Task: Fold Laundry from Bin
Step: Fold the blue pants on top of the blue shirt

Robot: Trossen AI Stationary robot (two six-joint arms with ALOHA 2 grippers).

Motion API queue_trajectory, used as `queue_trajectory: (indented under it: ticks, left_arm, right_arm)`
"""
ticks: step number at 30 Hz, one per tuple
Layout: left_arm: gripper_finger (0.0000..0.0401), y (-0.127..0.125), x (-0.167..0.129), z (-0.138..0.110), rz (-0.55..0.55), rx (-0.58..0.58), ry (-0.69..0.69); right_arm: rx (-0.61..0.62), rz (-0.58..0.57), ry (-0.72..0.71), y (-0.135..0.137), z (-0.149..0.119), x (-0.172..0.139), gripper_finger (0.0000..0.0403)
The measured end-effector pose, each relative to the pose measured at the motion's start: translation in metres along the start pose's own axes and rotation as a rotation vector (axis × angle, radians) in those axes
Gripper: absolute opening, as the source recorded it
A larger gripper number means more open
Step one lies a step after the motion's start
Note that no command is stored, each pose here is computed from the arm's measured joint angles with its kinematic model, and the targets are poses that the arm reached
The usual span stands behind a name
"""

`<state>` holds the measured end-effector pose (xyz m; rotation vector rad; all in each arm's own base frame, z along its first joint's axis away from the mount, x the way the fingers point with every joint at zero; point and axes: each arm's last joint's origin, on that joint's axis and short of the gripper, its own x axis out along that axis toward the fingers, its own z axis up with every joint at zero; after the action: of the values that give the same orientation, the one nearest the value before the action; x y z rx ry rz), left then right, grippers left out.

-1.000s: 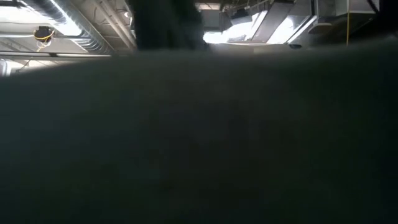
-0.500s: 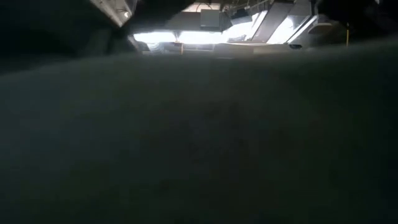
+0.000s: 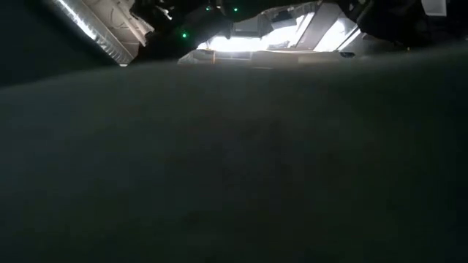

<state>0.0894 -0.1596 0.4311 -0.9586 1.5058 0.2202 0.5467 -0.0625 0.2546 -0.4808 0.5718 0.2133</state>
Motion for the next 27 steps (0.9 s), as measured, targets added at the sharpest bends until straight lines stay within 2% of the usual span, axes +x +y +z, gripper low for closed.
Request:
queue_trajectory:
  ticks: [7,12,22,27]
  left_arm:
    - [0.0,0.0,0.0,0.001,-0.008,0.0,-0.028]
    - [0.0,0.0,0.0,0.001,-0.009,-0.001,-0.03]
    - [0.0,0.0,0.0,0.001,-0.014,-0.007,-0.046]
    - [0.0,-0.002,0.0,0.004,-0.061,-0.06,-0.152]
  right_arm:
    - [-0.01,-0.124,0.021,-0.006,0.002,0.0,0.001]
    - [-0.087,-0.191,0.024,-0.01,0.005,-0.001,0.001]
    - [-0.112,-0.211,0.032,-0.011,0.005,-0.001,0.001]
    - [-0.111,-0.248,0.063,-0.012,0.003,-0.002,0.001]
